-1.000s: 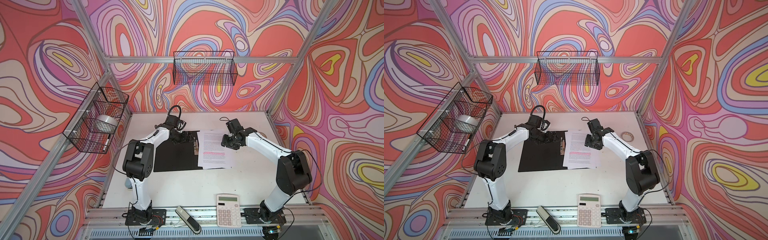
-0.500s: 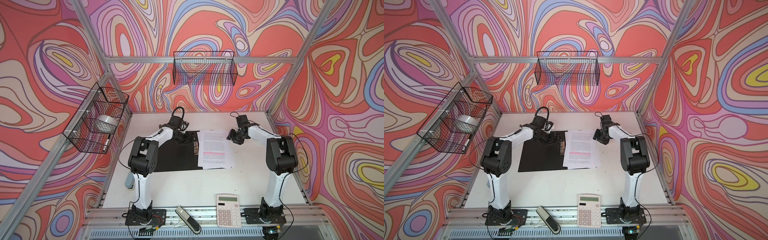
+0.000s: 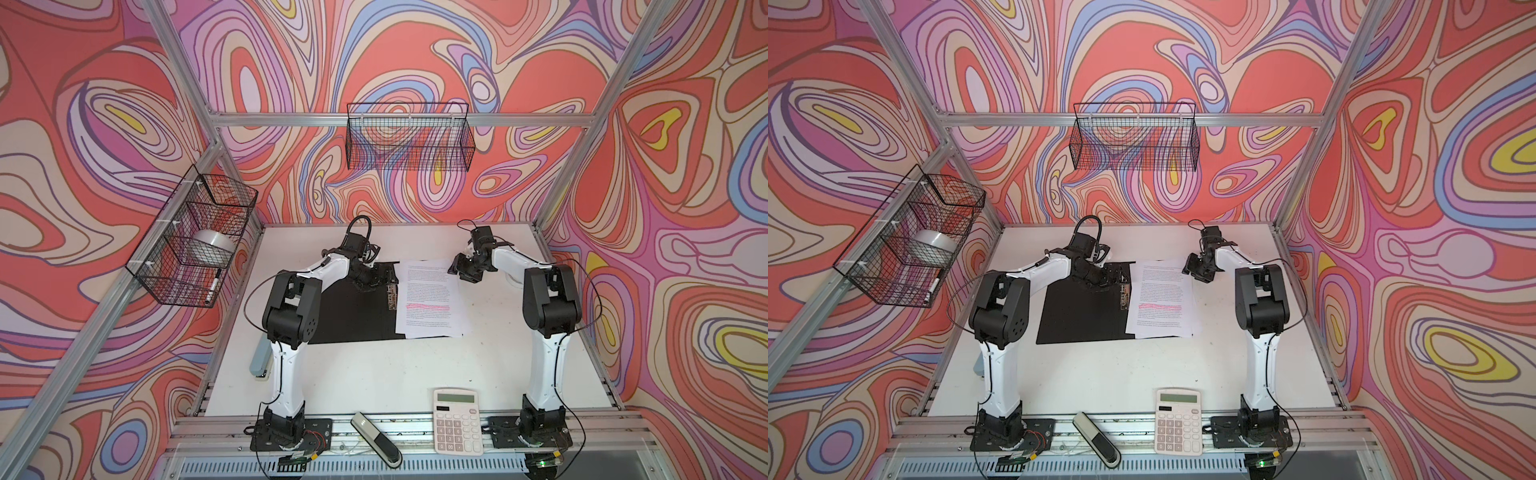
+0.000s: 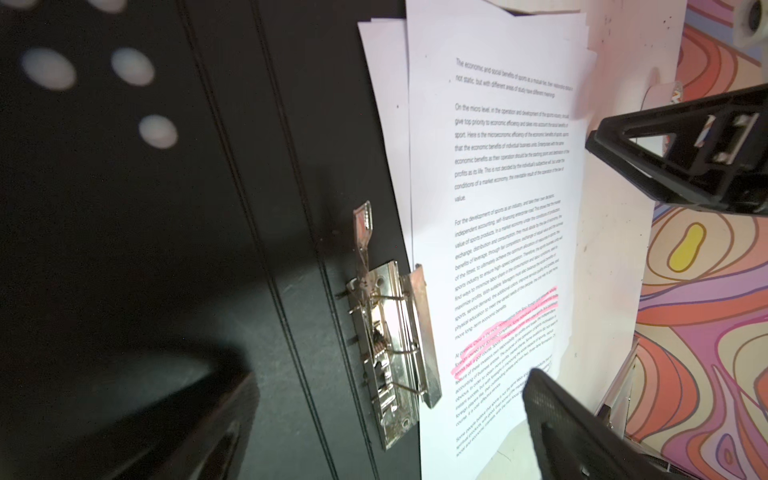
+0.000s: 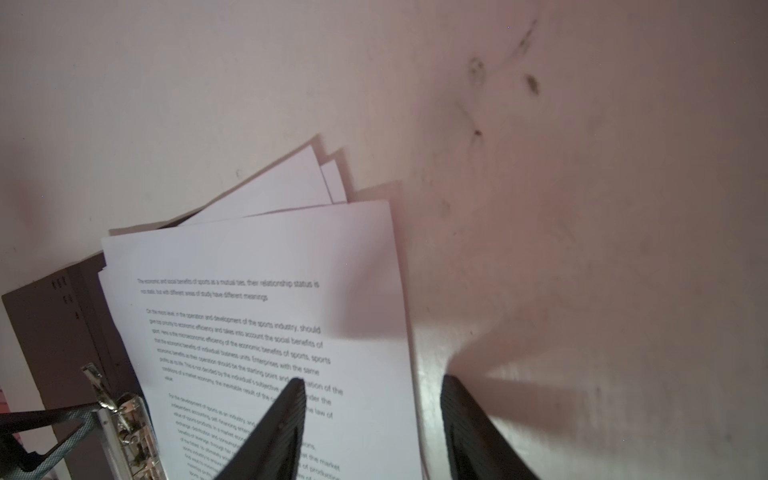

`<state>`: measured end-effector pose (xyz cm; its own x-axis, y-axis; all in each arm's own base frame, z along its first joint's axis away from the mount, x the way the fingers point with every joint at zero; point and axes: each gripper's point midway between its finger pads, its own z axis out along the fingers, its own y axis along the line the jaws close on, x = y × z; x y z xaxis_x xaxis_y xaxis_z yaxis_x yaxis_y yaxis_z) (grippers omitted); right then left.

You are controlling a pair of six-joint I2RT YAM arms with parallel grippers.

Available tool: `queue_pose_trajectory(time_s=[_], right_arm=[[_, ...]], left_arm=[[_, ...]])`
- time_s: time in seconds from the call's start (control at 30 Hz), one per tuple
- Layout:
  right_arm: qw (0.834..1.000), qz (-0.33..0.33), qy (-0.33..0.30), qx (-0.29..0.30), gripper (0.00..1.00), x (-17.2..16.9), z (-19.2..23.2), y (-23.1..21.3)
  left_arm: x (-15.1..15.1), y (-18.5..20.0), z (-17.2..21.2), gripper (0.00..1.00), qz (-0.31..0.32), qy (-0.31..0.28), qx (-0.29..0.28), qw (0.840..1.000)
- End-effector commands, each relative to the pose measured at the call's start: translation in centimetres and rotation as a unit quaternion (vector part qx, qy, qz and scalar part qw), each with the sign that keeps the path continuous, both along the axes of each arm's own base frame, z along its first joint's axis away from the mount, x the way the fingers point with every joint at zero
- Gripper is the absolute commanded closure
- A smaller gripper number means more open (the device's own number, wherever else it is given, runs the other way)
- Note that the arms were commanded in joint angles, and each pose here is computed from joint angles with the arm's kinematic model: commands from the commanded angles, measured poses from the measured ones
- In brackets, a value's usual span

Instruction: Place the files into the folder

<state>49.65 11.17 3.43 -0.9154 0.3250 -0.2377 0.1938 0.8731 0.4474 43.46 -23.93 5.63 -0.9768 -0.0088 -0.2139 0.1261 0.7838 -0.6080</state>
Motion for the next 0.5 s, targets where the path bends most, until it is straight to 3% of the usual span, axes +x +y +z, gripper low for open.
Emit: queue_pose_trajectory(time_s=[0.0,0.47], right_arm=[[0.999,0.025,0.034,0.015,0.45,-1.1,-2.1,0.6],[0.993,0.088,0.031,0.069,0.46,-2.2,-0.5,3.7]], left_arm=[[0.4,-0.9,-0.5,0.0,-0.003,0.009,-0.013,1.0],[0.5,-2.3,-1.3,0.0,-0.014,0.024,-0.029,0.999]])
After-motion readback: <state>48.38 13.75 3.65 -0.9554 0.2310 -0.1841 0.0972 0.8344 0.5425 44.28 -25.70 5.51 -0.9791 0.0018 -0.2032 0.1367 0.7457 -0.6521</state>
